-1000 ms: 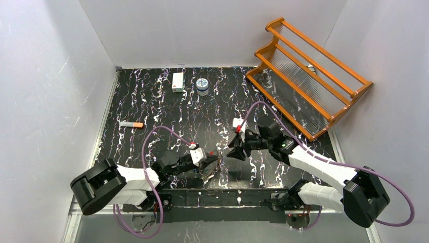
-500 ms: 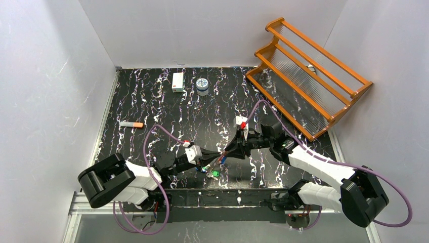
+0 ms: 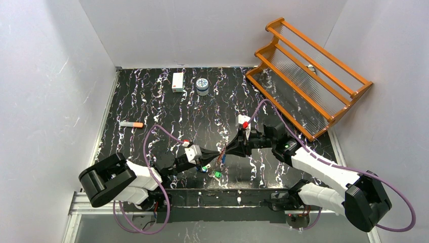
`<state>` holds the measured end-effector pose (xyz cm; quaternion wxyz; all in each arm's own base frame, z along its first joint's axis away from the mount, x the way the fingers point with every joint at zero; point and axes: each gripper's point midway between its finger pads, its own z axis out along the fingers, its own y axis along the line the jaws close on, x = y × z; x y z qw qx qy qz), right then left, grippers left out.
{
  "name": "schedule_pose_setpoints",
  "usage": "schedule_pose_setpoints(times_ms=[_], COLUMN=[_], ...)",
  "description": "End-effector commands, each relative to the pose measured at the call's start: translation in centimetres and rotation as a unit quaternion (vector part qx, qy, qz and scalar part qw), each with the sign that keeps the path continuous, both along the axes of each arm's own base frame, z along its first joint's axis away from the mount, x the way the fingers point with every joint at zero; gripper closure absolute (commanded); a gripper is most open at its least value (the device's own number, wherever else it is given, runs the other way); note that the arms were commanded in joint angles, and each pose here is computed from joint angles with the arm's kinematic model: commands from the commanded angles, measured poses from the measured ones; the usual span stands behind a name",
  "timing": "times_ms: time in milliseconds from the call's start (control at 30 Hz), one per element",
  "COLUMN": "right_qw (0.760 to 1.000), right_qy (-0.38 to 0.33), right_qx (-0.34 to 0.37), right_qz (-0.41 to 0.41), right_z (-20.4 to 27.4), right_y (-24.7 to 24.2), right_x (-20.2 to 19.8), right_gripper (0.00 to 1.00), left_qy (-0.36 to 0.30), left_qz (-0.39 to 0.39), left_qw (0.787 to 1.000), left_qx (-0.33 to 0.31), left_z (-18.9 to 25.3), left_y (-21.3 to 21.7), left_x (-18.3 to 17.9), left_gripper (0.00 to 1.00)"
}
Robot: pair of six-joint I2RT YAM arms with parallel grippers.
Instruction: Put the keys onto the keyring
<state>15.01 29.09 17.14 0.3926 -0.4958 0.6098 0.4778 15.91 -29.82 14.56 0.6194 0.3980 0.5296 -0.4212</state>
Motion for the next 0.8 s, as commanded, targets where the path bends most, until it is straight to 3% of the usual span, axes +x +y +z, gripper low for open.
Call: schedule_pose_setpoints(times_ms=[0, 267, 333, 467, 767], right_qw=[1.0, 1.0, 1.0, 0.999, 0.999], right_qy=[-0.003, 0.011, 0.017, 0.025, 0.026], right_qx=[0.005, 0.007, 0.005, 0.011, 0.018], right_qz=[-0.006, 0.004, 0.008, 0.018, 0.019], right_z=[0.0, -0.9, -1.1, -1.0, -0.6], right_y=[-0.2, -0.3, -0.2, 0.1, 1.0], right_x=[-0.1, -0.7, -0.8, -0.9, 0.1], right_gripper=[0.7, 0.8, 0.78, 0.62, 0.6], left_qy=[-0.037, -0.037, -0.037, -0.038, -0.039], left_qz=[0.01, 0.014, 0.013, 0.012, 0.013], left_qw=[0.998, 0.998, 0.998, 0.998, 0.998], left_qx=[-0.052, -0.052, -0.053, -0.054, -0.056], left_z=[3.1, 3.1, 3.2, 3.3, 3.3], left_y=[0.1, 0.1, 0.1, 0.1, 0.3], left_x=[0.3, 0.4, 0.4, 0.3, 0.3], left_gripper=[1.0, 1.0, 1.0, 1.0, 1.0])
